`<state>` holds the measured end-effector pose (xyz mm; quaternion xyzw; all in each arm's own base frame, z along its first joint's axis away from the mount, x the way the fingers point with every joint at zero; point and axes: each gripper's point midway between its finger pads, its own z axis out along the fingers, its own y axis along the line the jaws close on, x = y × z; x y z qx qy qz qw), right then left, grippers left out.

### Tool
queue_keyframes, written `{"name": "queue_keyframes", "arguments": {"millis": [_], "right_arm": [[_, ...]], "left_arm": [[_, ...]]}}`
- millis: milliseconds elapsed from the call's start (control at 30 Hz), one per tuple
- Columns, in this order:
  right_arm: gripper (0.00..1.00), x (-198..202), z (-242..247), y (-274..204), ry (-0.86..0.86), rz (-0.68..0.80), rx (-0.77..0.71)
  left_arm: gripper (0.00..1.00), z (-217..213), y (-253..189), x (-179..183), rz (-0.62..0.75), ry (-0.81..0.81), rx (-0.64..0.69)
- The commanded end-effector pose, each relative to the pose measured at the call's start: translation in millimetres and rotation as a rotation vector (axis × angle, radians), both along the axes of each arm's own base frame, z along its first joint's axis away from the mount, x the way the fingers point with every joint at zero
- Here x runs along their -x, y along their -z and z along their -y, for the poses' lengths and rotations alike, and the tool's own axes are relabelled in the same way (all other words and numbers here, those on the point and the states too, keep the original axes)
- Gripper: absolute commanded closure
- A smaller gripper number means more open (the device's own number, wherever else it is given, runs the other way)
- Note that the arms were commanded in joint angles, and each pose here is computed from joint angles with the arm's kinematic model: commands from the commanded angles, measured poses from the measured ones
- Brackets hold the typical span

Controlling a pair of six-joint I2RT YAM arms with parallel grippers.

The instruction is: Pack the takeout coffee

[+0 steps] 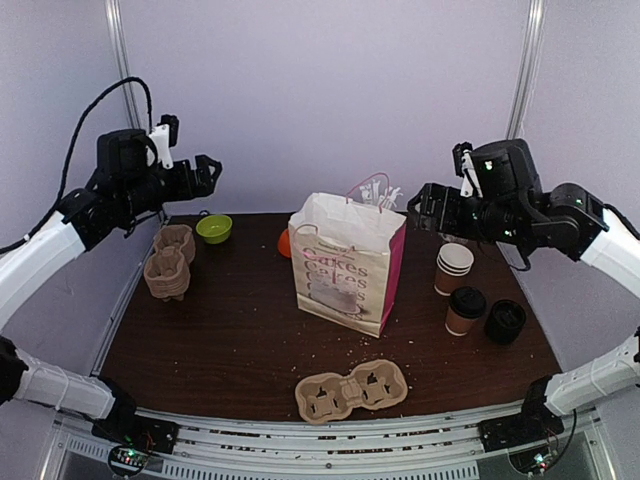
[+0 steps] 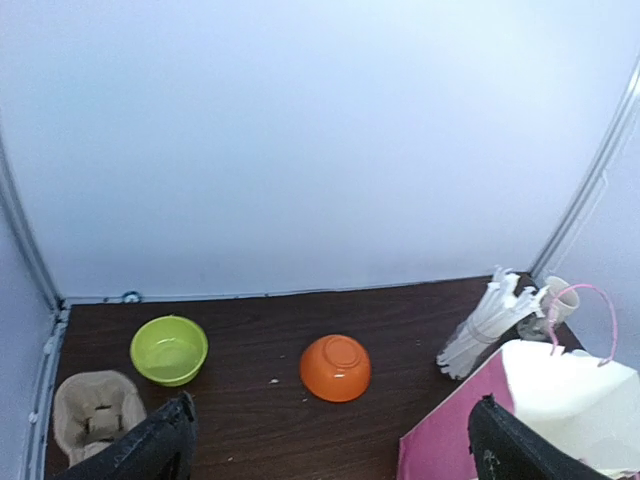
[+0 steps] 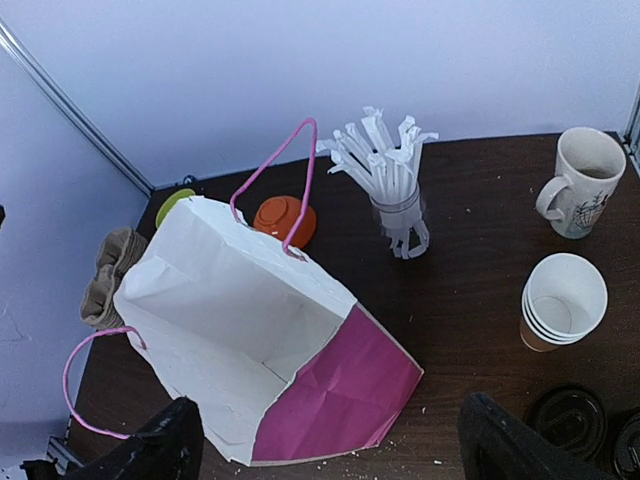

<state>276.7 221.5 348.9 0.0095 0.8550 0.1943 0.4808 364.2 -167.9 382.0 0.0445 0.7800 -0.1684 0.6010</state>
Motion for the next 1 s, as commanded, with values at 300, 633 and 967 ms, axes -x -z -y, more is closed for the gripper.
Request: {"name": "queue_keyframes", "arguments": {"millis": [300,633,967], "right_arm": [[0.25,-48,-42,51,-0.080,-0.313,0.045],[0.52,-63,-50,81,-0.063,-0.410,0.115],[0.78,-64,-48,61,-0.062,-0.399,0.152]], "left_arm": [[0.02,122,21,-15,-0.120,0.553,0.070],[0.02,115,58,-14,-0.182,0.514,-0.006],[0.02,108,53,-7,-0.175,0.499,-0.007]]}}
